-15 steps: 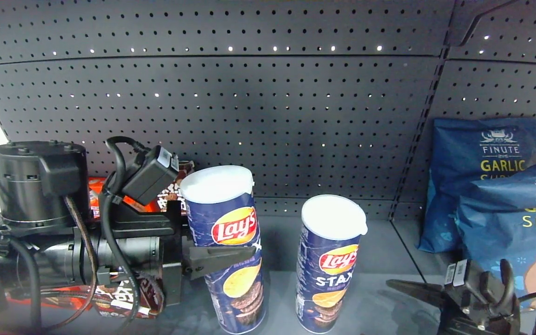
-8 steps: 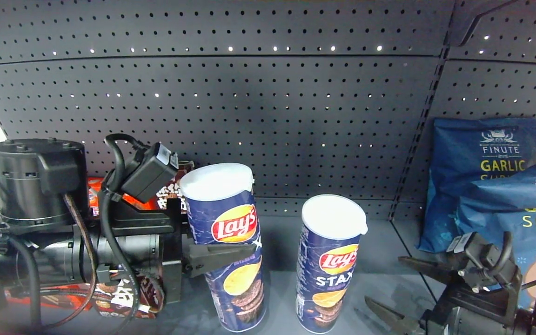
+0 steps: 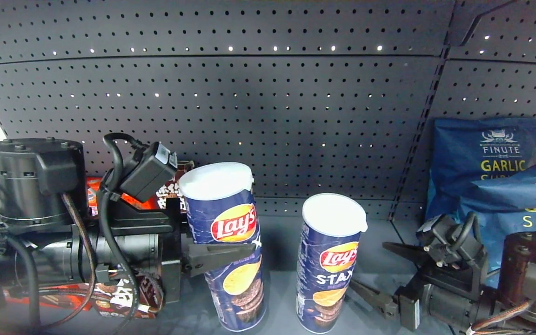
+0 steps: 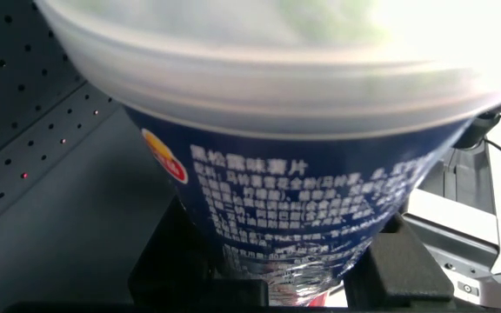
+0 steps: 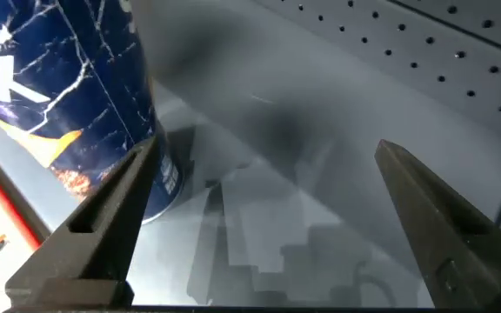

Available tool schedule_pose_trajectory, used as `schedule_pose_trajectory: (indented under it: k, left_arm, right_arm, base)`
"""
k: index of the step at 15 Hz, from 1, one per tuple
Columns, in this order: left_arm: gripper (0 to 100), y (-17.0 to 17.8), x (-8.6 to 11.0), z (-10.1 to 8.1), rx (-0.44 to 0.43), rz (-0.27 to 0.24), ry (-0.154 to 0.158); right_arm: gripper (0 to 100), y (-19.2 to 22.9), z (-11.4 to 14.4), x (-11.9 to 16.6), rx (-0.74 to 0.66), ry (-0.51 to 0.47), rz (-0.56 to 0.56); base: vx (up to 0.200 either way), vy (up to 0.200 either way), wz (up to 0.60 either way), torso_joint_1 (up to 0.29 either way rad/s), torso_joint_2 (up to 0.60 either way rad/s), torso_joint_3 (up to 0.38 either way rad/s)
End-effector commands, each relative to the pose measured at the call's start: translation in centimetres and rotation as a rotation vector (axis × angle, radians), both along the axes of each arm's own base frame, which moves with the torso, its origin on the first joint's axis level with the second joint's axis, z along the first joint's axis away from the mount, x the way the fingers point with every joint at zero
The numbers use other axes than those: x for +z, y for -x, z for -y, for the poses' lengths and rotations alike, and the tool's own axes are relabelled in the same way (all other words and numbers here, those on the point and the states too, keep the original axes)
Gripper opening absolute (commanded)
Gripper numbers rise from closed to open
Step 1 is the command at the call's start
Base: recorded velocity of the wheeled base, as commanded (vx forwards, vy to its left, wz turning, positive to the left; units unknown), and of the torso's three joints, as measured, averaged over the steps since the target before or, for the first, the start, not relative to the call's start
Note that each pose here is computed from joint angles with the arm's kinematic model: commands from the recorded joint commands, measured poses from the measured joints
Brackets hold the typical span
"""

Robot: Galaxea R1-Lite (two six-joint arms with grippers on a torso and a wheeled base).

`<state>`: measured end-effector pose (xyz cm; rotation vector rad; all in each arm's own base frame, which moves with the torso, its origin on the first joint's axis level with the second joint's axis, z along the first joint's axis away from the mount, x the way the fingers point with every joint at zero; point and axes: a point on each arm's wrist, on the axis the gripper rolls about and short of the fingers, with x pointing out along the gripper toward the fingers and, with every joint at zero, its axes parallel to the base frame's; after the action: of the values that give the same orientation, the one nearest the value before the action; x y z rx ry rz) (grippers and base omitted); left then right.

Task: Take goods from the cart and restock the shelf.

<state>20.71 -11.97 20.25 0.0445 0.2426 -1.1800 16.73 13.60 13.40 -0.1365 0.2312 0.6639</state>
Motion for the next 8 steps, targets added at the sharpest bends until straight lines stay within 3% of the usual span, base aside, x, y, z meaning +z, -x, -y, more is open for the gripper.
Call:
schedule_pose_trajectory:
  k: [1, 8]
  left_arm:
    - [0, 0.03, 0.02, 0.01, -0.001, 0.001, 0.0]
    - [0, 0.03, -0.06, -0.03, 0.001, -0.002, -0.001]
  right_arm:
    - [100, -0.49, -0.56, -0.53, 0.007, 0.015, -0.019]
    - [100, 0.07, -1.17, -0.8, 0.048, 0.022, -0.028]
  base:
    - [0.0, 0.0, 0.0, 0.0, 0.0, 0.0]
    - [0.0, 0.0, 0.0, 0.0, 0.0, 0.0]
